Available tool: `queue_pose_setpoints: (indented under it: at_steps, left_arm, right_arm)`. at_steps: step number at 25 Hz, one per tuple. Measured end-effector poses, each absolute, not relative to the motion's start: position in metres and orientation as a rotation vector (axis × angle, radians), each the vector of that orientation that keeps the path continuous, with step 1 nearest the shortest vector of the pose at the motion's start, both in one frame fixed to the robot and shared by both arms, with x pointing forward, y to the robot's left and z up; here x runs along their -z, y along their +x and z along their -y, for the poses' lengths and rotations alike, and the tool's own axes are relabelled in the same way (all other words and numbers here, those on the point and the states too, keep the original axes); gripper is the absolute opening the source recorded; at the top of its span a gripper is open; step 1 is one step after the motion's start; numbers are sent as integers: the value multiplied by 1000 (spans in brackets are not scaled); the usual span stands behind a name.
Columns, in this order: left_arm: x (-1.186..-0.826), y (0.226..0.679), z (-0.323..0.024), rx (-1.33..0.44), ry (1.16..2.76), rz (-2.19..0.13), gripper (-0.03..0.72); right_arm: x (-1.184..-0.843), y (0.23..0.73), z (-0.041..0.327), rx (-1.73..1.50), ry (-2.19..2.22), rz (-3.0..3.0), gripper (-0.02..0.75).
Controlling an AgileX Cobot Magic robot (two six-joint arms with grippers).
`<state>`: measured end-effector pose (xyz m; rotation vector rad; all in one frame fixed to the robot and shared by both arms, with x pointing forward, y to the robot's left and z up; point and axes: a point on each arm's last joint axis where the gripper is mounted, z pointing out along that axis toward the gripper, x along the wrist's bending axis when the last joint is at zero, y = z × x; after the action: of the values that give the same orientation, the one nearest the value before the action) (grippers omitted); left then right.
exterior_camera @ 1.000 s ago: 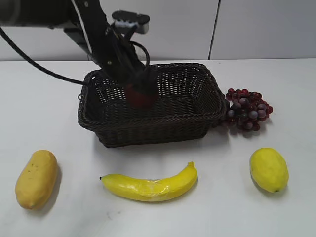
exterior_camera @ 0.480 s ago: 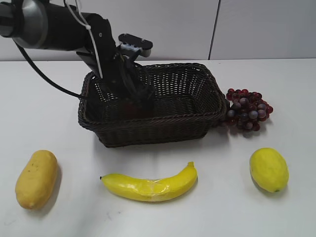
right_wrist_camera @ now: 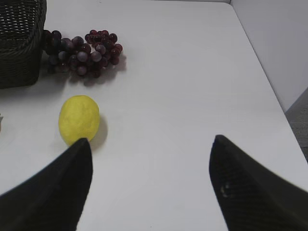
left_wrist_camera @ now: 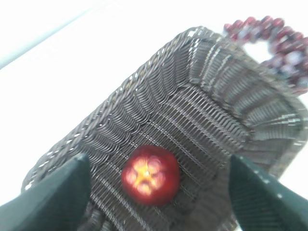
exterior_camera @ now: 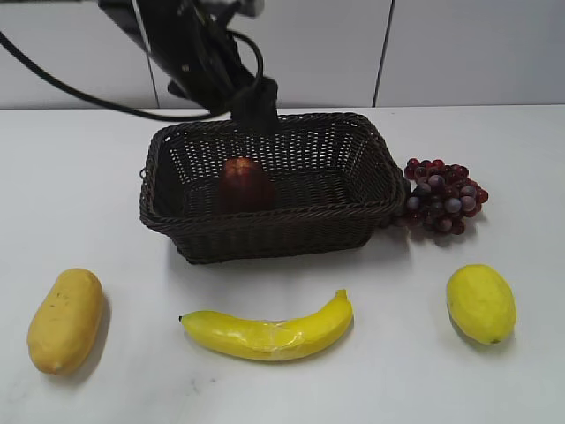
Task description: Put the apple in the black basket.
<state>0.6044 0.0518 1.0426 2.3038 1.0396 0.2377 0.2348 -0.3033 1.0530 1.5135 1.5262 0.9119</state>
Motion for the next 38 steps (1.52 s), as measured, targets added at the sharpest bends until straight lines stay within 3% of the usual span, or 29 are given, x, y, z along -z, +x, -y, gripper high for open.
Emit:
queue_pose_setpoints:
  at_steps: [8, 14, 20, 24, 27, 32, 38]
  left_arm:
    - [-1147, 565, -86, -272, 2228, -1012, 673]
    - [-1192, 542, -155, -378, 2212, -1179, 653]
    - [-1225, 521, -235, -514, 2018, -1432, 643]
    - [-1224, 483, -269, -559, 1938, -1551, 636]
    - [-1207, 444, -276, -539, 1944, -1587, 631]
    - [-1162, 377, -281, -515, 1955, -1608, 621]
    - [-1107, 307, -285, -600, 1857, -1568, 606]
  right_arm:
    - [-1053, 235, 303, -913, 1514, -1525, 571]
    - [-1053, 235, 303, -913, 1514, -1525, 571]
    - [-1053, 235, 303, -913, 1514, -1525, 571]
    - [-1053, 235, 303, -913, 1514, -1525, 571]
    - [-1053, 235, 303, -912, 1514, -1526, 571]
    - [-1053, 235, 303, -912, 1514, -1526, 571]
    - [-1053, 235, 303, -912, 1514, -1526, 571]
